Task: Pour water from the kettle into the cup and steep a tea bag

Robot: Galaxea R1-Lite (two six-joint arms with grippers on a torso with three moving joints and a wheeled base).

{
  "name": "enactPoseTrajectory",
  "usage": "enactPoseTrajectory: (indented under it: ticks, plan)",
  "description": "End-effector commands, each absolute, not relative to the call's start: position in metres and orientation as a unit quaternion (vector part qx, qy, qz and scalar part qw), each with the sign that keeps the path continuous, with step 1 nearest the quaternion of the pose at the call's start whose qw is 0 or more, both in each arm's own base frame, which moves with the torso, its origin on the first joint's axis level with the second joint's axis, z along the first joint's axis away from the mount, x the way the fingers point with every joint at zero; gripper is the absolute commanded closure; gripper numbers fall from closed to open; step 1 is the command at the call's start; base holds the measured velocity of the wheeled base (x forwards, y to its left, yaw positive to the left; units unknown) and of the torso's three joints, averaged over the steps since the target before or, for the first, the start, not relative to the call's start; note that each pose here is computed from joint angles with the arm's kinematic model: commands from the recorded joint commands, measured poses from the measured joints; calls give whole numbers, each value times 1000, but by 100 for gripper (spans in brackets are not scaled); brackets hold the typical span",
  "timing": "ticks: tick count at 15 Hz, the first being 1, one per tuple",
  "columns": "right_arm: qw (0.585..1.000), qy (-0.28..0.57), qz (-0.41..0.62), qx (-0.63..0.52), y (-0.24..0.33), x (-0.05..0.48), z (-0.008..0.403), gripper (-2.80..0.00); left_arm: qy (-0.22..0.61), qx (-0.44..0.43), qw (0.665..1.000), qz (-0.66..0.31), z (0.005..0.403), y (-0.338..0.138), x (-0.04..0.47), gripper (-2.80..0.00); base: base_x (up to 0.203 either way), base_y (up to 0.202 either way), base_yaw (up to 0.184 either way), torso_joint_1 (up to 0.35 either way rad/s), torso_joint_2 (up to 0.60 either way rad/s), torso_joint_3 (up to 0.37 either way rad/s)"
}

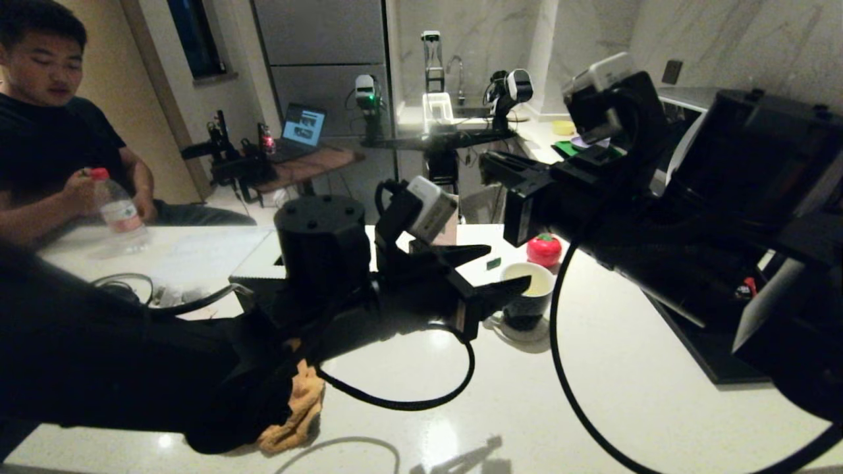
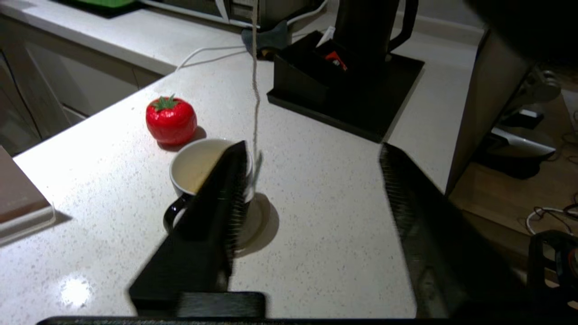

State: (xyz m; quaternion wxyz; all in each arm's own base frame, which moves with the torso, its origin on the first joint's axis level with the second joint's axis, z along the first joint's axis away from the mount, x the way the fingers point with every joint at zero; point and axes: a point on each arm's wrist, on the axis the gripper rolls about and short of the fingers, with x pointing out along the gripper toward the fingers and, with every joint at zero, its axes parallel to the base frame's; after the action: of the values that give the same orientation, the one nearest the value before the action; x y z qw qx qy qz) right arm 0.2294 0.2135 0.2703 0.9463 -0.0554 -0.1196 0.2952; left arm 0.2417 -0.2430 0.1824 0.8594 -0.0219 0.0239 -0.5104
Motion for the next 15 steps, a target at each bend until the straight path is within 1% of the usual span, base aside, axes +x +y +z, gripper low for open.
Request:
enactPoseTrajectory:
  ticks: [1,15]
  plan:
    - [946,-121,295,-55,214,230,270,0,20,-24,859,-511,183,-243,242,0,0,0,0,0,0,0]
    - [944,-127,298,-63,214,225,274,0,21,-23,863,-505,181,-243,244,0,0,0,0,0,0,0]
